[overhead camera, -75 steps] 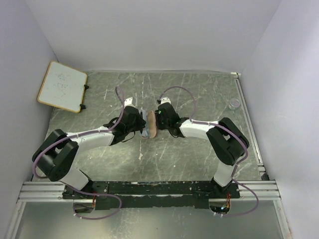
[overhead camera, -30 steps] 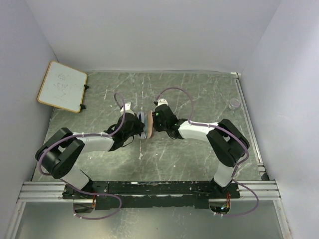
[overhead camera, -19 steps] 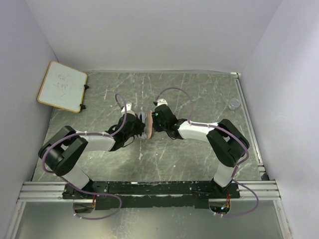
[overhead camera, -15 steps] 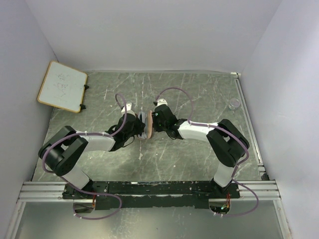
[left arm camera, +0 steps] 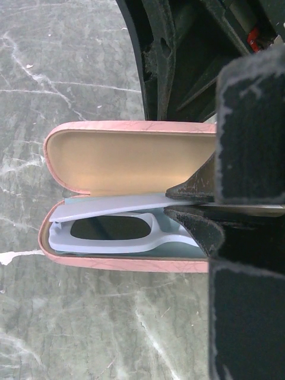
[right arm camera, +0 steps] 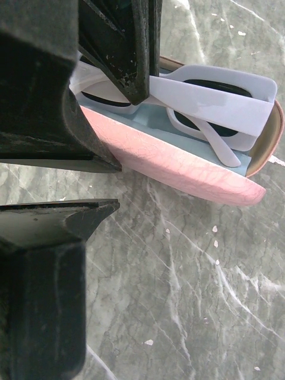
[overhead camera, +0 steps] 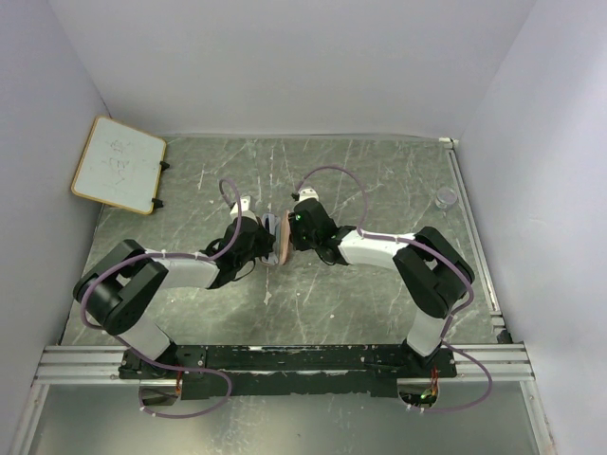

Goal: Organize the sunglasses
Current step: Place the sunglasses in the sunglasses case.

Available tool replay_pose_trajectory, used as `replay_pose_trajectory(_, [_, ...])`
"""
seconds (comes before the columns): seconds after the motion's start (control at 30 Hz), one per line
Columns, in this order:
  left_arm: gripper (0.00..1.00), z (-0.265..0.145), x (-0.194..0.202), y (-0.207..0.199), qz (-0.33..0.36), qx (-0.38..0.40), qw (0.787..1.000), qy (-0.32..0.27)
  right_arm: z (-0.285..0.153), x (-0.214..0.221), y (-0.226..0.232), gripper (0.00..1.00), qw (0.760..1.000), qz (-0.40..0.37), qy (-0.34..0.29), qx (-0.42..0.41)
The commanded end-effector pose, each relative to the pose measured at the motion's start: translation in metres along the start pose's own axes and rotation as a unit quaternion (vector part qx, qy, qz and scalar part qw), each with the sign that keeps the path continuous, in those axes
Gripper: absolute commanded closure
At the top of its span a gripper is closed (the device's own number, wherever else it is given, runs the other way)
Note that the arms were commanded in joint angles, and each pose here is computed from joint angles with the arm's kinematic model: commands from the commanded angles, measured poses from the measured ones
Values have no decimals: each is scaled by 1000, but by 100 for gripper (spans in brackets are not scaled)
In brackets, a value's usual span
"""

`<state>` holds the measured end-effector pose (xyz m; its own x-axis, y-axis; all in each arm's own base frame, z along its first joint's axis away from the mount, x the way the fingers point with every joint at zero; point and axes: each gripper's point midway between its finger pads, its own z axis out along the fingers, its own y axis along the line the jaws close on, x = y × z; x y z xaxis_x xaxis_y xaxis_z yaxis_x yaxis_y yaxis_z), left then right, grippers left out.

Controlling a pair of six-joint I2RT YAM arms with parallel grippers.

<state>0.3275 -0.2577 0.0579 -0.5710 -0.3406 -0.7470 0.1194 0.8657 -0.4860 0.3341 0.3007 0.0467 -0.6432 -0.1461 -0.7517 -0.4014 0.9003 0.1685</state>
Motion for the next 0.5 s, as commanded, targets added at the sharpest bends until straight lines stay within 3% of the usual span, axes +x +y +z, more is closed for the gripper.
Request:
replay_pose_trajectory(0.0, [90, 3, 4, 14, 15, -21, 1000, -2, -5, -19, 6, 75, 1000, -1, -23, -2])
replay_pose_trajectory(0.13, [86, 3, 6, 14, 15, -18, 1000, 0, -4, -18, 6, 75, 1000, 0, -22, -2])
replay_pose_trajectory(0.47, [87, 7, 12, 15, 18, -16, 1000, 10, -4, -17, 6, 75, 1000, -1, -22, -3])
